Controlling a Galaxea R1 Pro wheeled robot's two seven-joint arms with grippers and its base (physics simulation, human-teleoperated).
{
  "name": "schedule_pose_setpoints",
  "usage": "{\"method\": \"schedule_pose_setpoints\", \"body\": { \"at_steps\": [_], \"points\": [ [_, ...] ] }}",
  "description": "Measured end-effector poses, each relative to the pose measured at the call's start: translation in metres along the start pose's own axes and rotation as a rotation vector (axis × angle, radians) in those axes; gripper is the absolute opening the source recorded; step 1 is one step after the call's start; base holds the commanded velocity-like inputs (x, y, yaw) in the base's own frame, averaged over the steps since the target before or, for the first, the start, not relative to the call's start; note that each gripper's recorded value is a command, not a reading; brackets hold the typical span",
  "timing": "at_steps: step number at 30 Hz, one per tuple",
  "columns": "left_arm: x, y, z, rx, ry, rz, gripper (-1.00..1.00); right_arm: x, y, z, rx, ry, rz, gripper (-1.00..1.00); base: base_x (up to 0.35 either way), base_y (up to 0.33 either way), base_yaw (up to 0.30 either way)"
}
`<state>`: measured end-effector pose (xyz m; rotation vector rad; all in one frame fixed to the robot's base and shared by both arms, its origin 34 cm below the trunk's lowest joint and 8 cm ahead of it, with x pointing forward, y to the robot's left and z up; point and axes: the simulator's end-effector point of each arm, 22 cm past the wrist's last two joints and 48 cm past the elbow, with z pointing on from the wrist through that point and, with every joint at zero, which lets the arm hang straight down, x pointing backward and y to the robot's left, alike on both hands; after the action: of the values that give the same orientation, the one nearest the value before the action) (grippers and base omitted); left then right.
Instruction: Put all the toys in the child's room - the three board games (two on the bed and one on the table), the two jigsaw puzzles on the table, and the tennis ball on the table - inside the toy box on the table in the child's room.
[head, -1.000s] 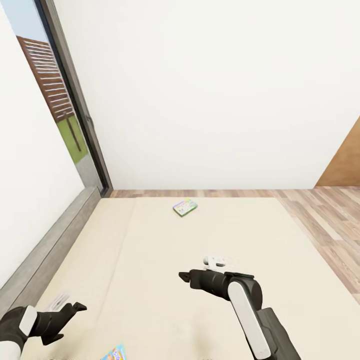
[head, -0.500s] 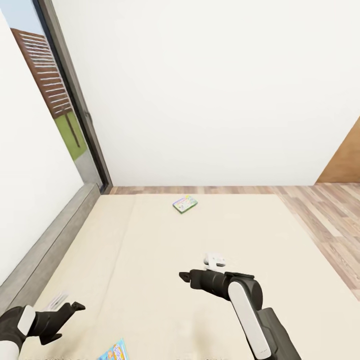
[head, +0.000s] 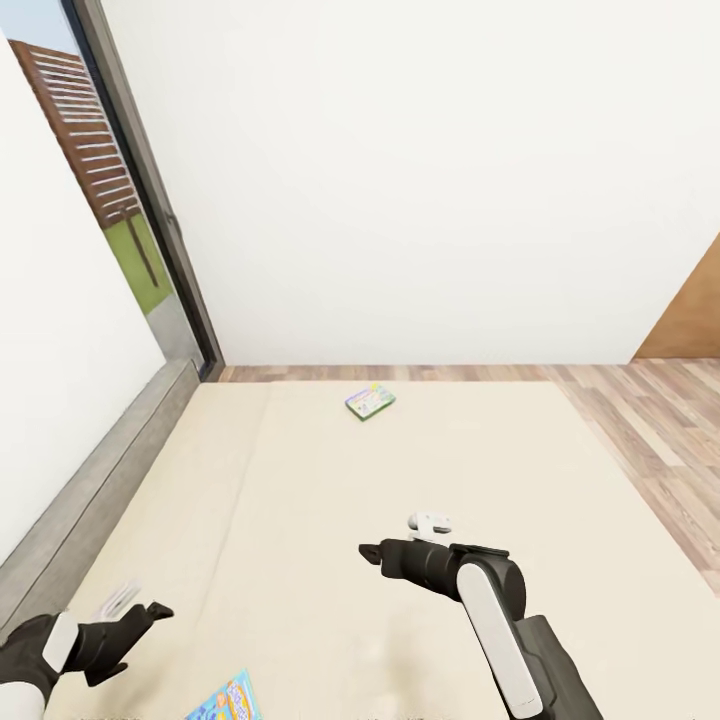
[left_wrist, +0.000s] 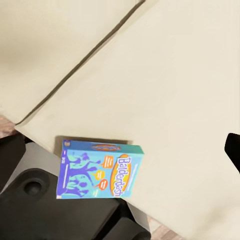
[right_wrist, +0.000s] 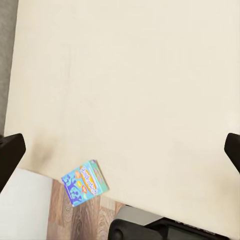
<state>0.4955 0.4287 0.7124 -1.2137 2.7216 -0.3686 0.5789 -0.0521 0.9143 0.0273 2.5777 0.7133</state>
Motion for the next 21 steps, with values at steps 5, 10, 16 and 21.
{"method": "schedule_pose_setpoints", "body": {
  "at_steps": [5,10,16,21],
  "points": [
    [0.019,0.009,0.018,-0.023,0.01,0.002,1.0,0.002,-0.002,0.003,0.002,0.007,0.005,1.0,0.0,0.0,0.0],
    [0.02,0.025,0.025,-0.084,-0.019,0.003,1.0,0.004,-0.005,0.005,0.005,0.014,0.008,1.0,0.0,0.0,0.0],
    [0.018,0.035,0.028,-0.123,-0.04,0.002,1.0,0.007,-0.008,0.008,0.007,0.023,0.013,1.0,0.0,0.0,0.0],
    [0.022,0.036,0.034,-0.131,-0.047,0.003,1.0,0.01,-0.01,0.011,0.01,0.031,0.018,1.0,0.0,0.0,0.0]
  ]
}}
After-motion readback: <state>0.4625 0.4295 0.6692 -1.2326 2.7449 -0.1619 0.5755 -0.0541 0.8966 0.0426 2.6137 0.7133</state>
